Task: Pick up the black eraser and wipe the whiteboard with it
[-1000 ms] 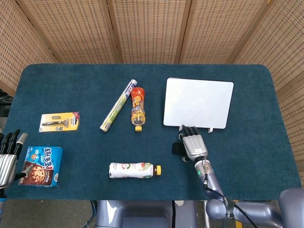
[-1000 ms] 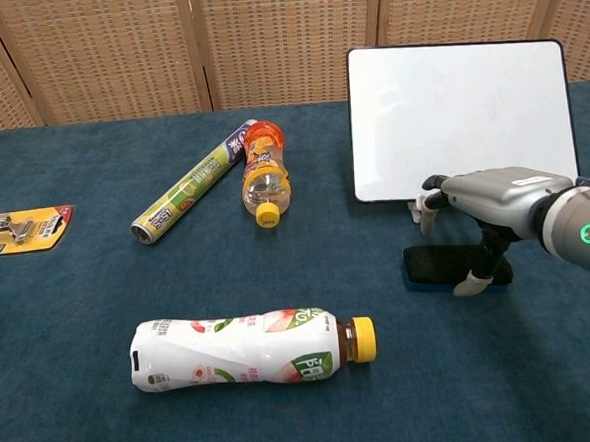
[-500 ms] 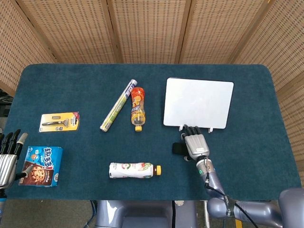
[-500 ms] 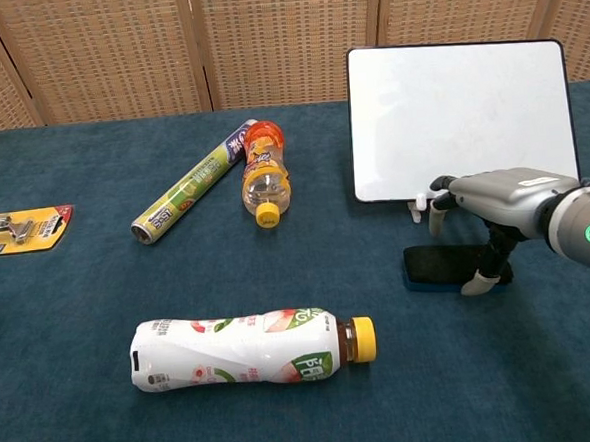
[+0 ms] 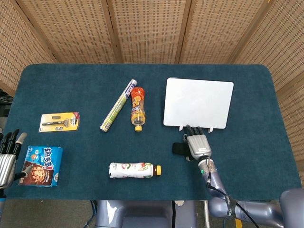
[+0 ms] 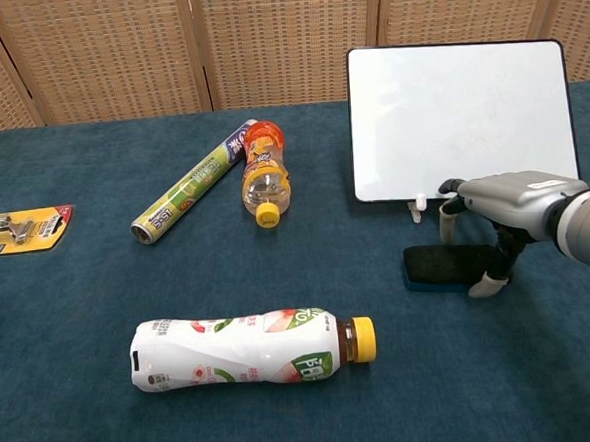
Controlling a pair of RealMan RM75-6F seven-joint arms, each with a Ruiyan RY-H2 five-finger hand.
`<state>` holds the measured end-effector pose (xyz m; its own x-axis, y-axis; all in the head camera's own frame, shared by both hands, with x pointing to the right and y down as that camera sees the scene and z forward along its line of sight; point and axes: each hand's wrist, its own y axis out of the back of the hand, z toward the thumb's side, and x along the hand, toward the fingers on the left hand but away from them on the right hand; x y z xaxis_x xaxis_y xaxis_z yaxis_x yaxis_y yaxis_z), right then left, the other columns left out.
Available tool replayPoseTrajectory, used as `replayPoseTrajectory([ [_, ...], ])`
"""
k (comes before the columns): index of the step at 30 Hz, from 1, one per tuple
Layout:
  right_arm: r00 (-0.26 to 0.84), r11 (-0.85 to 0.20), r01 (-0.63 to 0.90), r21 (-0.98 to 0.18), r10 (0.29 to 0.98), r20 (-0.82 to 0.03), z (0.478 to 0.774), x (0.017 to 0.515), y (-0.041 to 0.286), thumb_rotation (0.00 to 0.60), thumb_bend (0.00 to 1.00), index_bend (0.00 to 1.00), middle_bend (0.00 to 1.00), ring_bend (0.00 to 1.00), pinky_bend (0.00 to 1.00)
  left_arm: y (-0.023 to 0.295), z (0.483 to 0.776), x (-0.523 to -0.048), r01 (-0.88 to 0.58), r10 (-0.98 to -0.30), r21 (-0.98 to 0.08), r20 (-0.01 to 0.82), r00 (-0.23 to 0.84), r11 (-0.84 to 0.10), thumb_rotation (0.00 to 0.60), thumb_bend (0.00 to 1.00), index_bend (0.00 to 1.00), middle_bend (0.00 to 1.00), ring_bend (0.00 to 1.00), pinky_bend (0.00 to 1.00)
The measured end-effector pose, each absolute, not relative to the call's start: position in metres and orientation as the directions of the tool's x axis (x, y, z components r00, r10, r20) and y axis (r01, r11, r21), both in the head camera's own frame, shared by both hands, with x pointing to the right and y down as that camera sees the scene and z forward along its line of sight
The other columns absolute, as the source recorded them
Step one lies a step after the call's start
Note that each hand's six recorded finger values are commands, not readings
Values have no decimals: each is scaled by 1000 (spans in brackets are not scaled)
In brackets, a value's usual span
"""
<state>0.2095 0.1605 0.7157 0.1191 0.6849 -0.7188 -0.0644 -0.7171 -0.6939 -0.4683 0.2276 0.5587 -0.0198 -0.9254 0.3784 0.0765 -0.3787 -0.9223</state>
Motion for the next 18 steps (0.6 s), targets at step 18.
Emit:
replayPoseTrajectory([
  [18, 119, -703, -62, -709, 700, -704, 714, 212, 160, 600, 131, 504, 13, 0, 0, 228, 558, -469, 72, -926, -923, 377, -22, -378, 600, 39, 0, 0, 0, 0],
])
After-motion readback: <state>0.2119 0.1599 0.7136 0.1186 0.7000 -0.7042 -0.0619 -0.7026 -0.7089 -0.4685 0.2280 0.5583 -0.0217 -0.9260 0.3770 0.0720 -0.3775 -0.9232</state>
